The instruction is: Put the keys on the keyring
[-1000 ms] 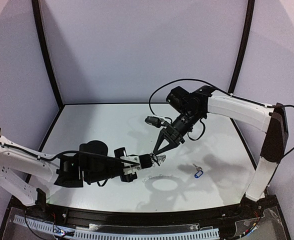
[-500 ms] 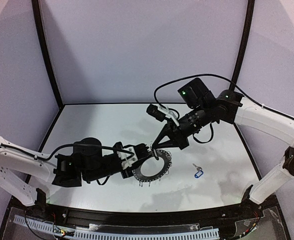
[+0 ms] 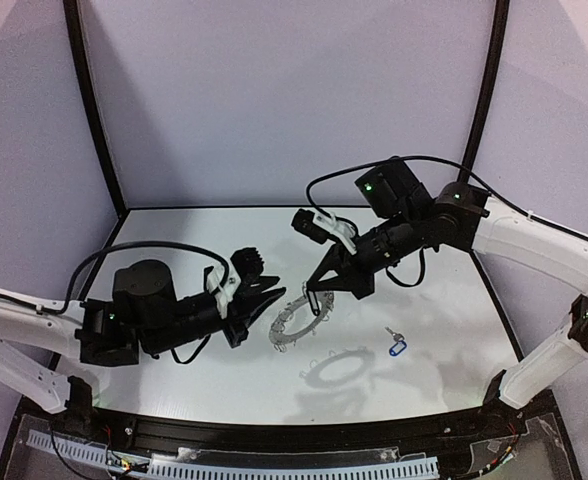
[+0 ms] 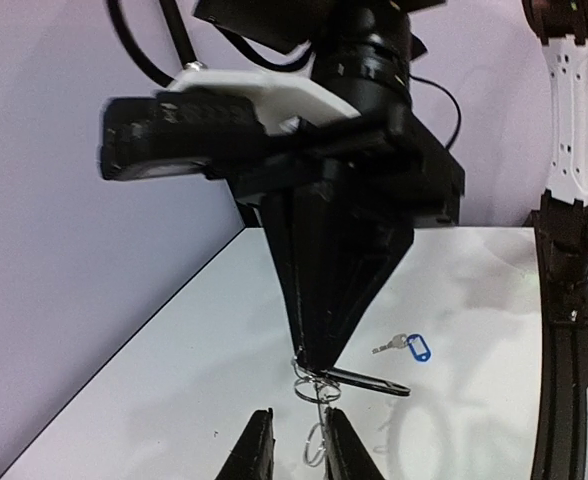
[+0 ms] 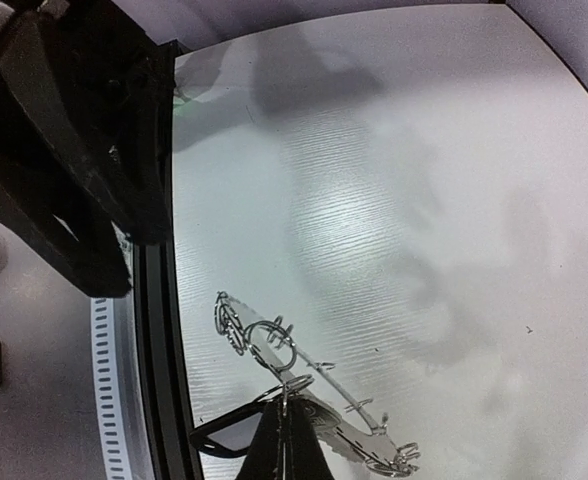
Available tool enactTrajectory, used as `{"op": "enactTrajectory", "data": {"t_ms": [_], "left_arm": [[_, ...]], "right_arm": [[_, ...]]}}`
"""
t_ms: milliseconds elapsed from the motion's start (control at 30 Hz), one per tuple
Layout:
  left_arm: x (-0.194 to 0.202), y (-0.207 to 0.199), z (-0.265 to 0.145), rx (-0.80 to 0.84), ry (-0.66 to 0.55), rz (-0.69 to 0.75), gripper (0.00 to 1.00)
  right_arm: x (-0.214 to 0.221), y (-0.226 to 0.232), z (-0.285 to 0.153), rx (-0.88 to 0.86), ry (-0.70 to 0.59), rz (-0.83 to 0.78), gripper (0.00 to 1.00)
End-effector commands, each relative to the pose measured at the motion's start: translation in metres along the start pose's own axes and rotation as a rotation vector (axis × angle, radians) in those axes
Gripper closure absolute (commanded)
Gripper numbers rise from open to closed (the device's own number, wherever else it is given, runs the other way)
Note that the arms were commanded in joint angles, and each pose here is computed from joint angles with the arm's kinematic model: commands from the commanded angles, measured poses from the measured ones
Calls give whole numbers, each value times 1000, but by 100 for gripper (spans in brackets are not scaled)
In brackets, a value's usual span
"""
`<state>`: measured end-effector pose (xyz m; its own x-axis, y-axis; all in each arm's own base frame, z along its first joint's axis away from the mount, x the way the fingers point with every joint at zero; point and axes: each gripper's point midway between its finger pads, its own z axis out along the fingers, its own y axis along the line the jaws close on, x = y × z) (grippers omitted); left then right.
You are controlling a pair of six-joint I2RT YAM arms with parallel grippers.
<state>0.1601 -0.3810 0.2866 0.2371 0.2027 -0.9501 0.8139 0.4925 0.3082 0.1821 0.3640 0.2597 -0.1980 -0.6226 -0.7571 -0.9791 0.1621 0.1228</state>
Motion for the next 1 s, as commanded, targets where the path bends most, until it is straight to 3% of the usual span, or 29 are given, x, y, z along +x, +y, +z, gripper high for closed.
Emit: {"op": "enactTrajectory", "data": {"t_ms": [0, 200, 233, 367, 533, 700, 967], "left_arm": [[-9, 5, -3, -3, 50, -202, 81], [-10, 18, -6, -12, 117, -399, 81], [-11, 24, -6, 1, 122, -505, 81], [-13, 28, -5, 105, 128, -684, 80], [-22, 14, 0, 223, 177, -752, 79], [-14, 7, 17, 315, 268, -872, 87], [-6, 11, 29, 306, 304, -929, 93]], "right_arm": [[-14, -3, -11, 62, -72, -29, 100], [-20, -10, -12, 118, -115, -21, 100], [-21, -12, -13, 125, -123, -20, 100], [-23, -15, -13, 152, -134, -26, 100], [-23, -19, -9, 171, -128, -24, 100], [-23, -26, -5, 205, -119, -16, 100], [-27, -24, -6, 210, -130, -26, 100]]}}
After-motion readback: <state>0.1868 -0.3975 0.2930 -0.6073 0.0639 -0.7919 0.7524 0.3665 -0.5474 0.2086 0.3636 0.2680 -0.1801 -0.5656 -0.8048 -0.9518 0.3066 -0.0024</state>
